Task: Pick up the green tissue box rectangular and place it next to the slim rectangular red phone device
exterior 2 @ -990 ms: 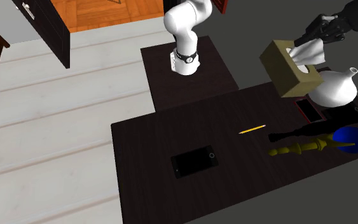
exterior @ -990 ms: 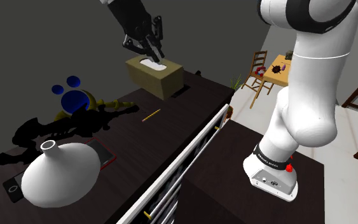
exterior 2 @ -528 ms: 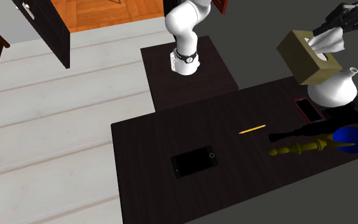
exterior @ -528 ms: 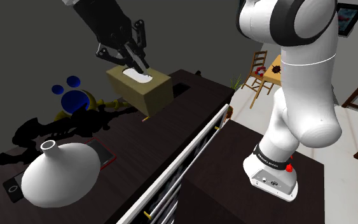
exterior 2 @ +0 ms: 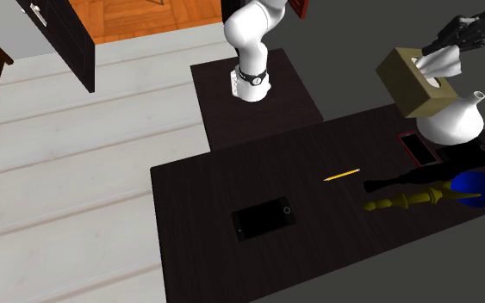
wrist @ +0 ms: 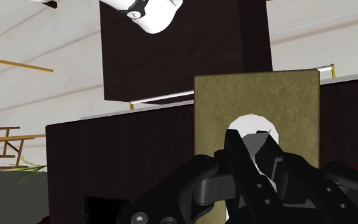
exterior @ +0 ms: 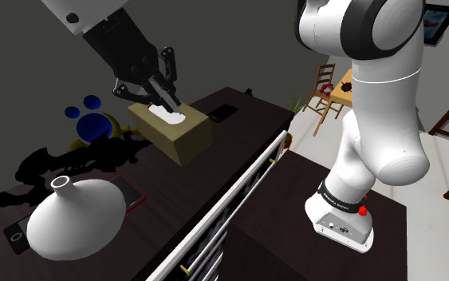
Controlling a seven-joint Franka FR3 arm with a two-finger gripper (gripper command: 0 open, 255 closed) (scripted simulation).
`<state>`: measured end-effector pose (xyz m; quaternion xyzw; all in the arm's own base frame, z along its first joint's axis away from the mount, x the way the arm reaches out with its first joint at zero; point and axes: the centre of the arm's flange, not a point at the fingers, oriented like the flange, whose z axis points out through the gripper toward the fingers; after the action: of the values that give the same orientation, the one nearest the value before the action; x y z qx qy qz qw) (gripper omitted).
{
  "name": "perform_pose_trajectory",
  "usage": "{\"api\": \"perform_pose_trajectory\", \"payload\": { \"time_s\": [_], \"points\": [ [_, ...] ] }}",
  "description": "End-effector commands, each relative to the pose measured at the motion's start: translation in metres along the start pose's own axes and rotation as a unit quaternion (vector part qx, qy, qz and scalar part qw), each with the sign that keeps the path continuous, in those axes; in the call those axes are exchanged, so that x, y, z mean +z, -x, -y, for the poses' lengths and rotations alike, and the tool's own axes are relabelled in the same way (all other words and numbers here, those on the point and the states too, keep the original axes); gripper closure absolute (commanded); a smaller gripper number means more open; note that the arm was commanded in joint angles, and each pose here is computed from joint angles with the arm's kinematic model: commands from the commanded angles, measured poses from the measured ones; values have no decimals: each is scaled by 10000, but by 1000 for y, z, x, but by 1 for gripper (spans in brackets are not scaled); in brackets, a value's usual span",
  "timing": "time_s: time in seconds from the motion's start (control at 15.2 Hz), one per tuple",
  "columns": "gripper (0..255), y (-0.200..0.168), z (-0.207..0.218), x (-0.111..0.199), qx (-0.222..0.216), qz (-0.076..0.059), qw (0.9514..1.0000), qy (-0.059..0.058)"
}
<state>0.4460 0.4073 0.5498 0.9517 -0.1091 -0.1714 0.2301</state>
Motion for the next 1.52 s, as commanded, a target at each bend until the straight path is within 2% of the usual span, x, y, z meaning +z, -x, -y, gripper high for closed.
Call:
{"api": "perform_pose_trajectory", "payload": {
  "time_s": [0.0,1.45],
  "points": [
    [255,-3,5,9,2,-2,10000,-4],
    [255,-35,60,106,2,-2,10000,-4]
  ]
}}
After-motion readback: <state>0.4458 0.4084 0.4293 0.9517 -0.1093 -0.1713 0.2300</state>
